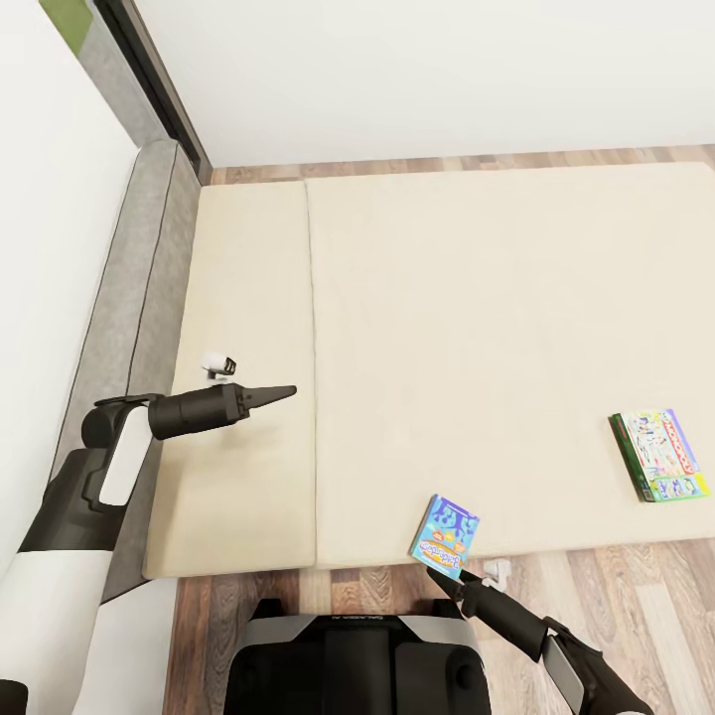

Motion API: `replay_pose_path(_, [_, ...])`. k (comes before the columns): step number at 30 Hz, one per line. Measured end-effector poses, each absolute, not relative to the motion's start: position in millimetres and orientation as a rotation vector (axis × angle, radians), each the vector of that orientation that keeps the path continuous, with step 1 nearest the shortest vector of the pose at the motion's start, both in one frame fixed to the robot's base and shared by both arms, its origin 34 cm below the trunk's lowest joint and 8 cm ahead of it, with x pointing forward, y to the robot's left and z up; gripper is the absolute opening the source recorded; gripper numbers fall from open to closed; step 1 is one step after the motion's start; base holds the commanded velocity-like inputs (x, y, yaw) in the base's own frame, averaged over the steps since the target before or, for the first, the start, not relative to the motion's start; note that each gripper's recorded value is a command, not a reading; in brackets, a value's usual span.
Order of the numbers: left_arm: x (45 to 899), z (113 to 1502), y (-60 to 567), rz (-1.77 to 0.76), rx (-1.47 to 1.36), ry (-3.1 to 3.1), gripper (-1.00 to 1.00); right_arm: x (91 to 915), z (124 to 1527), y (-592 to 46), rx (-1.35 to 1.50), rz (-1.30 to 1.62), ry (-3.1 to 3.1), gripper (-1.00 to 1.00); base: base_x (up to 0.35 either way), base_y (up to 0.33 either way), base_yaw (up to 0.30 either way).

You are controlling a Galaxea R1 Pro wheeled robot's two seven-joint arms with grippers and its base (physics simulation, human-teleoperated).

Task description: Put all the toys in the child's room - the three board games (two on the bed and one on the table), the two jigsaw puzzles on the table, and the tennis ball on the table - inside the toy box on the table in the child's room.

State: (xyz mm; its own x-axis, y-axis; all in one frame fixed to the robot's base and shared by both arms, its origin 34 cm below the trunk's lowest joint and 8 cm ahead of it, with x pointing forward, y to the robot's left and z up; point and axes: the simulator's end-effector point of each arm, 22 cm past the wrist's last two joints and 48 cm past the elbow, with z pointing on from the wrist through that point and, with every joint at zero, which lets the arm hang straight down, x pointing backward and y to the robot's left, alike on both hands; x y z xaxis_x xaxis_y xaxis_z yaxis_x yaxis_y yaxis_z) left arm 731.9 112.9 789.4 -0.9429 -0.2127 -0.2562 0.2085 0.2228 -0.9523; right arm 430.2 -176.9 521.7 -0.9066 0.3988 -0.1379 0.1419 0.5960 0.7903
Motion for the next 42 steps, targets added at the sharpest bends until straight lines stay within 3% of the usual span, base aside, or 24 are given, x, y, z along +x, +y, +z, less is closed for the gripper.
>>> replay_pose_path(42, [731.6,788.9,112.7,-1.773,-0.004,2.172,1.00,430.9,523.1,-176.0,0.445,1.226,2.524,1.00,0.000,0.000,0.000])
